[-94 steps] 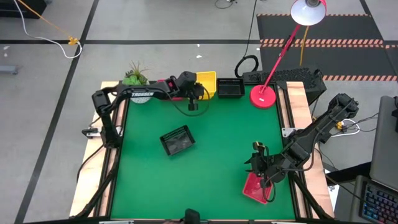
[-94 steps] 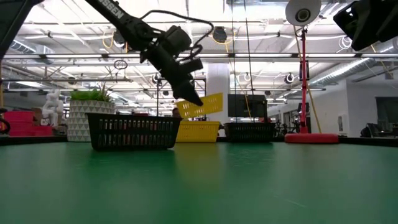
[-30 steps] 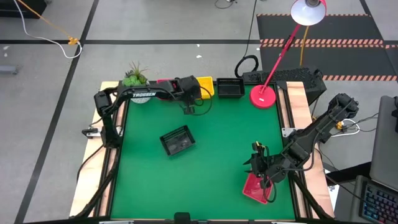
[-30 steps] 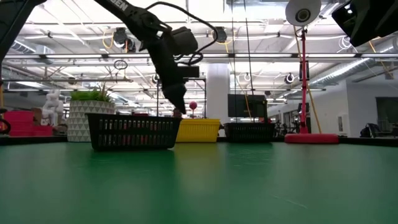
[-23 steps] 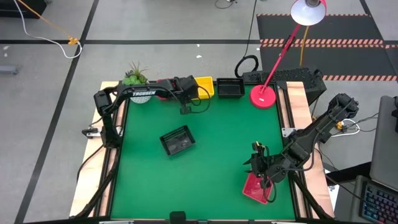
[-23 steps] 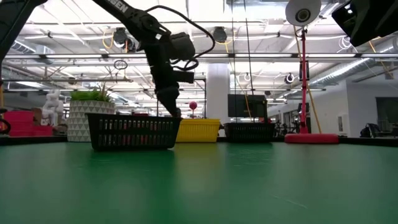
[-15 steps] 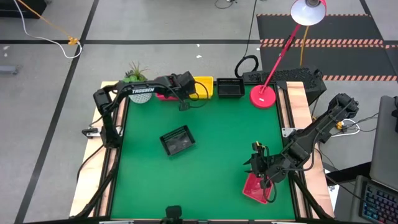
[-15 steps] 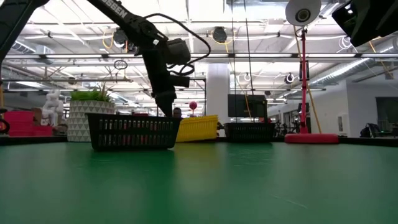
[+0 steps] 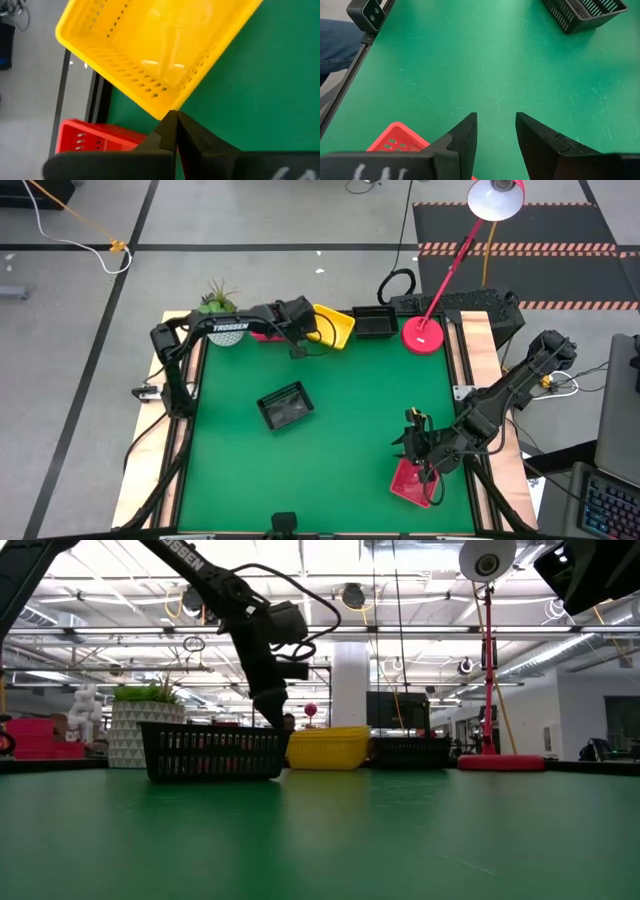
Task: Stack baskets by color
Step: Stack the yellow basket on the stacked yellow baskets
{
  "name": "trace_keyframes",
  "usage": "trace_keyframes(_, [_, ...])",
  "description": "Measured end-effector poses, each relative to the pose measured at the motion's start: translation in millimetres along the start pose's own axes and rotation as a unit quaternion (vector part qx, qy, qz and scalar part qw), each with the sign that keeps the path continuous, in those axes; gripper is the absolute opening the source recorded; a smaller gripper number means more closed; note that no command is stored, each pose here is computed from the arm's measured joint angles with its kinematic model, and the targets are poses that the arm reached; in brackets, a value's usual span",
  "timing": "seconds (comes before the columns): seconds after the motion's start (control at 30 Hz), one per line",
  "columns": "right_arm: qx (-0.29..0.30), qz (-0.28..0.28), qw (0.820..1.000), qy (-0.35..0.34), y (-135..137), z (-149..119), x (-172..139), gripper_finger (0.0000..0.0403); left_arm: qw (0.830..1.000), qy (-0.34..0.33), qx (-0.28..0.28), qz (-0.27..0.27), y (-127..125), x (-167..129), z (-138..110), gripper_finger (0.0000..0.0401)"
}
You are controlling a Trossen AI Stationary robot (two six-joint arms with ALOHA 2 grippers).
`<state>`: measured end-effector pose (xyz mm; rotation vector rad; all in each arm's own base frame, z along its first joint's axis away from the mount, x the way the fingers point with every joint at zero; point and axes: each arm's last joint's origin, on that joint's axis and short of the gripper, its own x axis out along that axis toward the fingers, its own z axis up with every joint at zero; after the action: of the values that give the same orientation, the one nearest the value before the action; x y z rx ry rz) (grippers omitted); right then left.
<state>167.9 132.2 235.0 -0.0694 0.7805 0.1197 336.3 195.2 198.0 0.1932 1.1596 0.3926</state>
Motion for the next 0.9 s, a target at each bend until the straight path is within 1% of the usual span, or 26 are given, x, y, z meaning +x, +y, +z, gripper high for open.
trace_keyframes(0.13, [-0.001,0.0,1.0,0.0,0.0,0.0,0.0,0.0128,1.0,-0.007,0.011,-0.005,-8.9,-2.7,4.5,0.0025])
trace_keyframes(0.23, [-0.002,0.0,1.0,0.0,0.0,0.0,0.0,0.0128,0.999,-0.019,0.021,-0.023,-18.1,-5.7,9.7,0.0027])
trace_keyframes(0.37, [-0.002,-0.001,1.0,0.0,0.0,0.0,0.0,0.0128,0.997,-0.052,0.039,-0.031,-29.9,-15.8,25.8,0.0032])
trace_keyframes(0.43, [-0.002,-0.001,1.0,0.0,0.0,0.0,0.0,0.0128,0.995,-0.076,0.059,-0.028,-36.8,-21.6,35.3,0.0043])
trace_keyframes(0.5, [-0.003,-0.001,1.0,0.0,-0.1,0.0,0.0,0.0128,0.991,-0.098,0.086,-0.022,-42.1,-26.8,43.6,0.0066])
trace_keyframes(0.6, [-0.004,-0.001,1.0,-0.001,-0.1,0.1,0.0,0.0128,0.986,-0.118,0.113,-0.011,-41.7,-25.5,49.1,0.0118])
trace_keyframes(0.73, [0.001,-0.001,1.0,-0.001,0.0,0.0,0.1,0.0128,0.986,-0.098,0.134,-0.004,-33.1,-11.7,43.5,0.0193])
trace_keyframes(0.83, [0.001,-0.001,1.0,-0.002,0.1,0.1,0.2,0.0128,0.983,-0.102,0.152,-0.005,-26.7,-9.1,41.5,0.0218])
trace_keyframes(0.9, [0.001,-0.001,1.0,-0.002,0.1,0.2,0.2,0.0128,0.981,-0.109,0.156,-0.027,-21.5,-2.7,38.5,0.0221])
